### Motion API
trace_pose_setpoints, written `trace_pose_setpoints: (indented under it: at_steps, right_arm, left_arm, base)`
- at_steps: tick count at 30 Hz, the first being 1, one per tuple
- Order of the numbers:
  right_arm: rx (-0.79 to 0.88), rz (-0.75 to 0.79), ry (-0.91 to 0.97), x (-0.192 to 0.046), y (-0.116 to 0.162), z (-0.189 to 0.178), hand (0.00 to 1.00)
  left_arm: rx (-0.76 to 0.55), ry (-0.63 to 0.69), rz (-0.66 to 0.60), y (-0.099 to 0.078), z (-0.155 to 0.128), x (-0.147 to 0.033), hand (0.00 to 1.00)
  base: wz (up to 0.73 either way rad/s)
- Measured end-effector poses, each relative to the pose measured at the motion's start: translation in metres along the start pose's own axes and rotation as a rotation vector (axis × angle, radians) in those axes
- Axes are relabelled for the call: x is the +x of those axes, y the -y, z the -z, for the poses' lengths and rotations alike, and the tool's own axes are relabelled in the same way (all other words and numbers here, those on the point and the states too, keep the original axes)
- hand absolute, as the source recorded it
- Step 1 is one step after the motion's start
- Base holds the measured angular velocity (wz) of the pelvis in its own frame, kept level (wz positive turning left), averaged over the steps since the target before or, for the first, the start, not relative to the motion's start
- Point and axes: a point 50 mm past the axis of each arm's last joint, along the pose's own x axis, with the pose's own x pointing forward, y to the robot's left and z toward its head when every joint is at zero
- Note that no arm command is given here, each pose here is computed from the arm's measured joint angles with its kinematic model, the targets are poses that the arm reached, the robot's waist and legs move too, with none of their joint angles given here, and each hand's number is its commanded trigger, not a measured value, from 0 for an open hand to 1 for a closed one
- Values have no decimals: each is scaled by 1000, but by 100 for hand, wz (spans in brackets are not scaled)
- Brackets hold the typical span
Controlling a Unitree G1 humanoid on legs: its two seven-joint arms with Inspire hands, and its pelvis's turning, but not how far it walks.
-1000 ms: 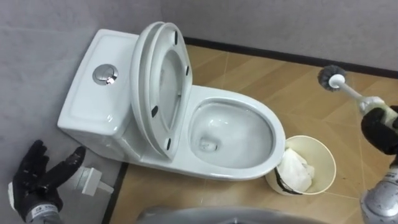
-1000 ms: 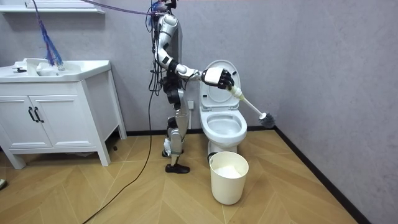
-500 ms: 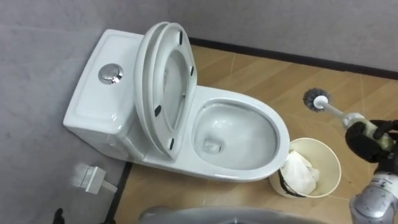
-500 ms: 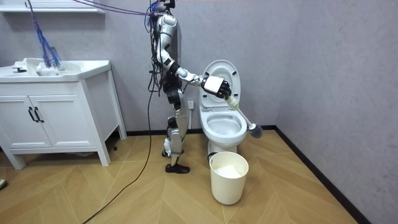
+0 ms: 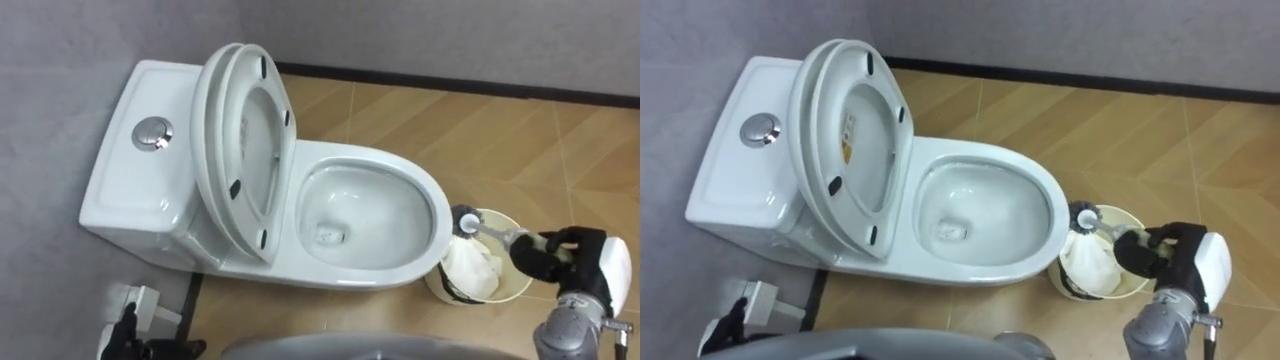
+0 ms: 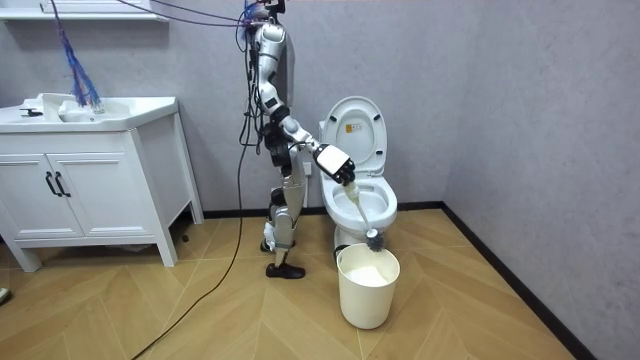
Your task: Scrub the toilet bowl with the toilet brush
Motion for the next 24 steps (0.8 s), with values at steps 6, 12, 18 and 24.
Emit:
trace_pose_setpoints:
  at_steps: [6, 12, 18, 24]
  right_arm:
    - [2, -5, -11, 6, -4, -4, 100]
    - [33, 2, -55, 6, -5, 1, 100]
    - [54, 11, -82, 6, -5, 4, 100]
    - [61, 25, -102, 8, -6, 5, 100]
  left_arm:
    - [41, -4, 3, 0, 0, 0, 0]
    - [77, -8, 8, 2, -1, 2, 0]
    - [83, -35, 11, 2, 2, 4, 0]
    - [97, -64, 5, -3, 7, 4, 0]
  base:
    - [4]
    - [4]
    - [-2]
    - [0]
